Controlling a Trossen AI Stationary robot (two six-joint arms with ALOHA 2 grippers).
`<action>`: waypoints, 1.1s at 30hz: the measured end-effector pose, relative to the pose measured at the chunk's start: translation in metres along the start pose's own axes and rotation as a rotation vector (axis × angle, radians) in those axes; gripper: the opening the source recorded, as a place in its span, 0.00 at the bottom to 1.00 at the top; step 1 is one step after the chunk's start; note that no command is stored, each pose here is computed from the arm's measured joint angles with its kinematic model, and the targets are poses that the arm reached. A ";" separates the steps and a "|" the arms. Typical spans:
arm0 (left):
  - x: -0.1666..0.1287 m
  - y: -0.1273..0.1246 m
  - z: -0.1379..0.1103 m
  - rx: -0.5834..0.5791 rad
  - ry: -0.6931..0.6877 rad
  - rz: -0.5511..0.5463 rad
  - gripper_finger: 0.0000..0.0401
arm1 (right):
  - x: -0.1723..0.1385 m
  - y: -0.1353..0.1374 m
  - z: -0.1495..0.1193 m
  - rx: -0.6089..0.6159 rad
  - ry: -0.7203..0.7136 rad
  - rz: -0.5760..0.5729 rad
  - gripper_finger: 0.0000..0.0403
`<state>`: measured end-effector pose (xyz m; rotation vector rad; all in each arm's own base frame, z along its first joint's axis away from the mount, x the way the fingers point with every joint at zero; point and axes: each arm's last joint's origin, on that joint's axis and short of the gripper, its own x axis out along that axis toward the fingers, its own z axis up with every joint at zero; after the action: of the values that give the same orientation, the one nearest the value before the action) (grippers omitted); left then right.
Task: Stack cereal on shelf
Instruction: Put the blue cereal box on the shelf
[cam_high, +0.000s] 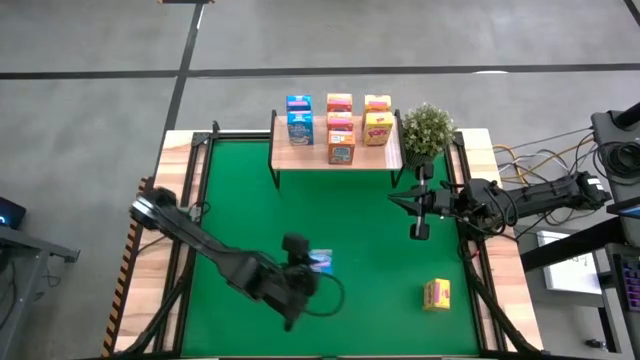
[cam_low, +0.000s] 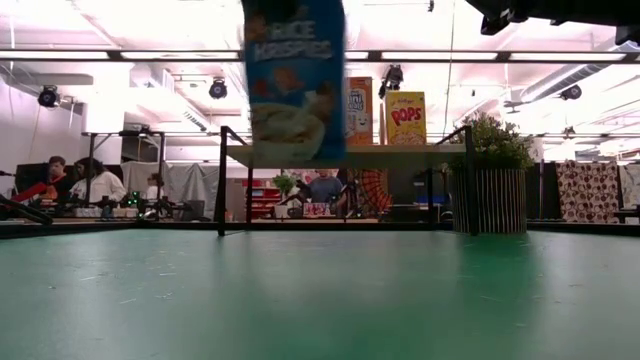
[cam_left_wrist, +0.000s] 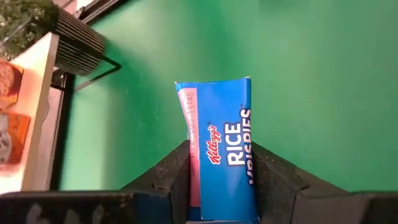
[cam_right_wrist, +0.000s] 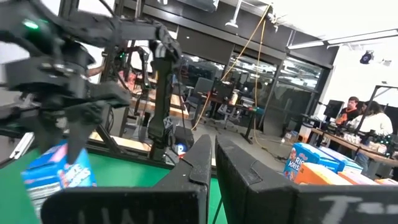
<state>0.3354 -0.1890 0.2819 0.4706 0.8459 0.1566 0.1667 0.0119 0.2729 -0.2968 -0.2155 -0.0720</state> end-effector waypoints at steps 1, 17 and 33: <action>-0.003 0.004 -0.009 -0.012 -0.018 -0.005 0.31 | 0.000 0.000 0.000 0.000 0.000 0.000 0.03; -0.059 0.095 -0.100 -0.235 -0.202 0.044 0.31 | 0.000 0.000 0.000 0.011 0.000 0.000 0.03; -0.068 0.187 -0.104 -0.209 -0.226 0.180 0.31 | 0.000 0.000 0.000 0.010 0.001 0.000 0.03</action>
<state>0.2216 -0.0098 0.3549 0.3598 0.5584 0.3480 0.1668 0.0119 0.2727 -0.2865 -0.2150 -0.0709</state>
